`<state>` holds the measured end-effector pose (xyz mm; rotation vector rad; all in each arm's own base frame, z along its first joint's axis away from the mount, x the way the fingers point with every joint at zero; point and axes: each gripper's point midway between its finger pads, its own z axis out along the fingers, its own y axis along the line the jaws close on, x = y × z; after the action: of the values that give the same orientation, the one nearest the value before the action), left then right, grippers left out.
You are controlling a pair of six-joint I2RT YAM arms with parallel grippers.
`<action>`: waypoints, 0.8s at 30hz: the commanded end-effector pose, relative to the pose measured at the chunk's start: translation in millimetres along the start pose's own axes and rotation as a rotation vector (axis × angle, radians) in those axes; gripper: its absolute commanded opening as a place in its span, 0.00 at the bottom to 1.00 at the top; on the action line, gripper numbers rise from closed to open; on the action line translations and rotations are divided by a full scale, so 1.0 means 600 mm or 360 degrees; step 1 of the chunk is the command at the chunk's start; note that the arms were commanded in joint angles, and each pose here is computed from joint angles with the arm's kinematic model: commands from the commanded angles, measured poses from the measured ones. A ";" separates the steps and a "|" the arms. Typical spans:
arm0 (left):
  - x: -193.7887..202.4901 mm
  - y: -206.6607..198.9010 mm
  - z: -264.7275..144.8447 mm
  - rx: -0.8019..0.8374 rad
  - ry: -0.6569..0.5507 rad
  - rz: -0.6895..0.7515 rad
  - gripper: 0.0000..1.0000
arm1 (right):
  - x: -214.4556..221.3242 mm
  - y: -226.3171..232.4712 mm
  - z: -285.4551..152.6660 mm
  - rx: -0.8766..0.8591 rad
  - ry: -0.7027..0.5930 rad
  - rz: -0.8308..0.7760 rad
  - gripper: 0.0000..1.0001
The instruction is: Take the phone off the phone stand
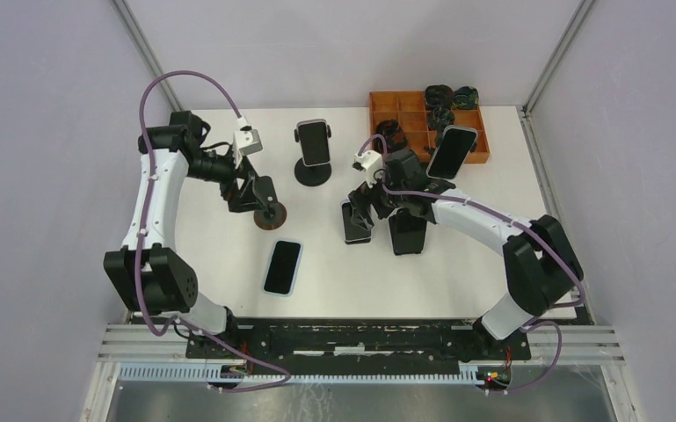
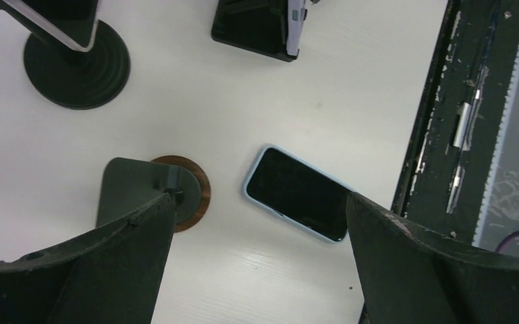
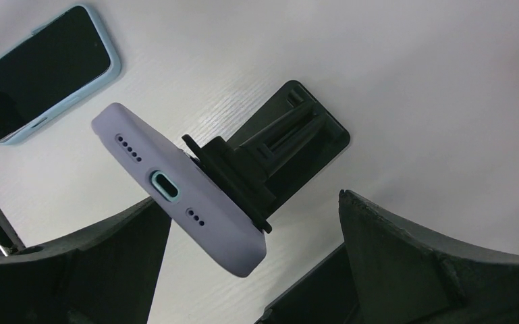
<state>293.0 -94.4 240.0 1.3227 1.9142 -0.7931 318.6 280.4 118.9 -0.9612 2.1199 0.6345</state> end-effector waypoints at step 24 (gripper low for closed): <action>-0.007 -0.087 0.207 -0.0034 -0.0149 -0.0560 1.00 | -0.166 0.046 -0.177 0.0073 -0.0610 0.0148 0.98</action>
<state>243.9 -179.4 169.5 0.9820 2.1796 -1.0524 308.0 271.6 240.1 -0.7191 1.8893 0.7050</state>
